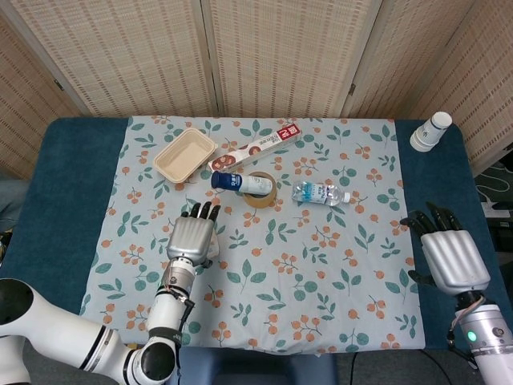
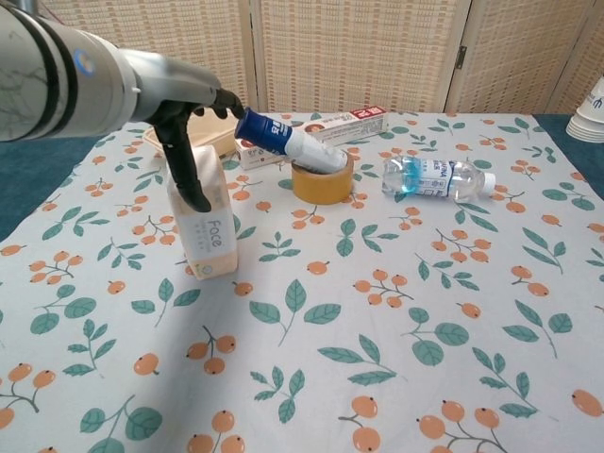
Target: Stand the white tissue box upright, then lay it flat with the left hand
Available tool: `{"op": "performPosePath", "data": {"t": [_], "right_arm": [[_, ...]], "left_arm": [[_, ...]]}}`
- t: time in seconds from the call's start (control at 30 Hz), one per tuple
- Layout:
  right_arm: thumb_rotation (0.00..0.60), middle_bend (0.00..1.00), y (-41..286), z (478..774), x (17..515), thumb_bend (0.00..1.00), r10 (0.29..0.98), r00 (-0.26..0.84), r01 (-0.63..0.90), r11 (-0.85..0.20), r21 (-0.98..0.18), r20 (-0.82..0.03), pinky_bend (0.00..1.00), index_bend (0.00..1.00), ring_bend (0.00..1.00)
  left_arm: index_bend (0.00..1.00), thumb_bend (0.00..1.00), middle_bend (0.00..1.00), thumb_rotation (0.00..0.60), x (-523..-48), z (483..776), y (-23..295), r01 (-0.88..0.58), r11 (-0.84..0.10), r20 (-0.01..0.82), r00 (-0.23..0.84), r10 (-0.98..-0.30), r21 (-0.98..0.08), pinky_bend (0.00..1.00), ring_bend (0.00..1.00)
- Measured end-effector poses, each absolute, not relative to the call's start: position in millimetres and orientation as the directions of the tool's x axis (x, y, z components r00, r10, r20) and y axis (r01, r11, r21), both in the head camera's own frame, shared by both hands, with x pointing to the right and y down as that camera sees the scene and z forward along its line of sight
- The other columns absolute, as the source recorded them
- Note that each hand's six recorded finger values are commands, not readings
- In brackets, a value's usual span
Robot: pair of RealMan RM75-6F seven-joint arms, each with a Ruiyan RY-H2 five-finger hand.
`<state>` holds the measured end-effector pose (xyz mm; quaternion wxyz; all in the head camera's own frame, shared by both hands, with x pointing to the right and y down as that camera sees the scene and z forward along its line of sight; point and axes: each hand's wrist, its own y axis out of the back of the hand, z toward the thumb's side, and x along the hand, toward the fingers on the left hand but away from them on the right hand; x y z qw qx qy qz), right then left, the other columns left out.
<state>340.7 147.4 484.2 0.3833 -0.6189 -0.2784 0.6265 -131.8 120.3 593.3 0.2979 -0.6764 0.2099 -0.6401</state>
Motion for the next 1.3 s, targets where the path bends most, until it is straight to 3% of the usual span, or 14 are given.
{"op": "performPosePath", "data": {"t": [0.77, 1.3], "right_arm": [[0.6, 0.15, 144.7, 484.8, 345.4, 0.07, 0.823, 0.049, -0.13, -0.556, -0.821, -0.565, 0.11, 0.25, 0.0], [0.6, 0.15, 143.8, 486.1, 346.8, 0.07, 0.825, 0.043, -0.132, -0.554, -0.822, -0.563, 0.11, 0.25, 0.0]], "left_arm": [[0.0, 0.14, 0.04, 0.6, -136.1, 619.4, 110.7, 0.194, -0.709, 0.728, 0.05, -0.684, -0.678, 0.2, 0.01], [0.03, 0.14, 0.13, 0.6, -140.3, 631.2, 111.8, 0.237, -0.699, 0.727, 0.048, -0.685, -0.675, 0.21, 0.02]]}}
